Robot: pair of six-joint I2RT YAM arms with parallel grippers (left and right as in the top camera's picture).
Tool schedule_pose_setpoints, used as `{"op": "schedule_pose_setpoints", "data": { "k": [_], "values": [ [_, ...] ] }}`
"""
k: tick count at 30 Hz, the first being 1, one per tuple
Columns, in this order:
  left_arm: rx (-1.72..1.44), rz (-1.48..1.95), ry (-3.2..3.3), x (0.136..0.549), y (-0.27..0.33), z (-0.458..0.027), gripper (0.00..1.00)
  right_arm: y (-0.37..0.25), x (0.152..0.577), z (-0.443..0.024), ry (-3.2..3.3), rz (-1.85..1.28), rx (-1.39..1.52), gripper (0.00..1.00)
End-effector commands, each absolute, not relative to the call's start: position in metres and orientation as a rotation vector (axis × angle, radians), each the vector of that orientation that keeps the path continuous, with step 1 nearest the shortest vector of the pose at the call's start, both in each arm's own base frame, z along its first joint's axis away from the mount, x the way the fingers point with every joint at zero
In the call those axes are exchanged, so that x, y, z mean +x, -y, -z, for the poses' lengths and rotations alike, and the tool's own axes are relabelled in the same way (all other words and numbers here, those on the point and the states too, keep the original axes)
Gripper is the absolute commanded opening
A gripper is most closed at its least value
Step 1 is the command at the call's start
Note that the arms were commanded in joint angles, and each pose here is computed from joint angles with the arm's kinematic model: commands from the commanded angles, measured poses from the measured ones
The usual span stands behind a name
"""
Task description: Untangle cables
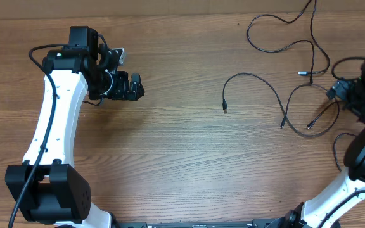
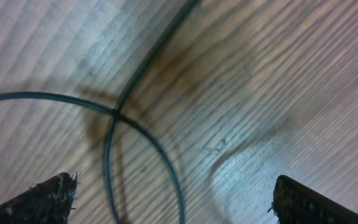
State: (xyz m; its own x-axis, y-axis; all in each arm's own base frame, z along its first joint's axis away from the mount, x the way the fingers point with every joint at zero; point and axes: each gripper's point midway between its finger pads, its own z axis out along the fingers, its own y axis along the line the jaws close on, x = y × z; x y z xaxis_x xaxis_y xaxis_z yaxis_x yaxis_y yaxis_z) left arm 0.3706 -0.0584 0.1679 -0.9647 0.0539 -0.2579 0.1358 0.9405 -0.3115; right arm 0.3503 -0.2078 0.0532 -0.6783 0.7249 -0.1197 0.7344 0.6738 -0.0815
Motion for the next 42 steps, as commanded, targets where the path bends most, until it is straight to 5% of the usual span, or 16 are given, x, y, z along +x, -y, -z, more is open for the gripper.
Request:
{"op": "schedule_pose_setpoints", "data": {
  "k": [1, 10, 12, 13, 14, 21, 30, 32, 42],
  "values": [
    [0.149, 0.507, -2.831, 0.370, 0.063, -0.174, 1.00, 0.191, 0.356, -0.038, -2.847, -0.029, 1.115, 1.00],
    [0.128, 0.510, -2.835, 0.370, 0.063, -0.174, 1.00, 0.176, 0.338, -0.008, -2.918, -0.085, 1.062, 1.00],
    [0.128, 0.510, -2.835, 0.370, 0.063, -0.174, 1.00, 0.173, 0.333, -0.006, -2.936, -0.091, 1.067, 0.75],
    [0.128, 0.511, -2.835, 0.370, 0.063, -0.174, 1.00, 0.172, 0.332, -0.007, -2.940, -0.092, 1.069, 0.48],
    [0.116, 0.512, -2.837, 0.370, 0.063, -0.174, 1.00, 0.171, 0.333, -0.007, -2.939, -0.104, 1.069, 0.04],
    [0.107, 0.513, -2.839, 0.370, 0.063, -0.174, 1.00, 0.135, 0.355, -0.017, -2.914, -0.451, 0.837, 0.04],
    [0.106, 0.514, -2.842, 0.369, 0.063, -0.174, 1.00, 0.098, 0.383, -0.096, -2.780, -0.438, 0.593, 0.04],
    [0.107, 0.514, -2.842, 0.369, 0.063, -0.174, 1.00, 0.065, 0.385, -0.118, -2.774, -0.461, 0.425, 0.12],
    [0.106, 0.508, -2.849, 0.368, 0.062, -0.173, 1.00, -0.077, 0.378, -0.136, -2.820, -0.478, -0.135, 0.10]
  ]
}}
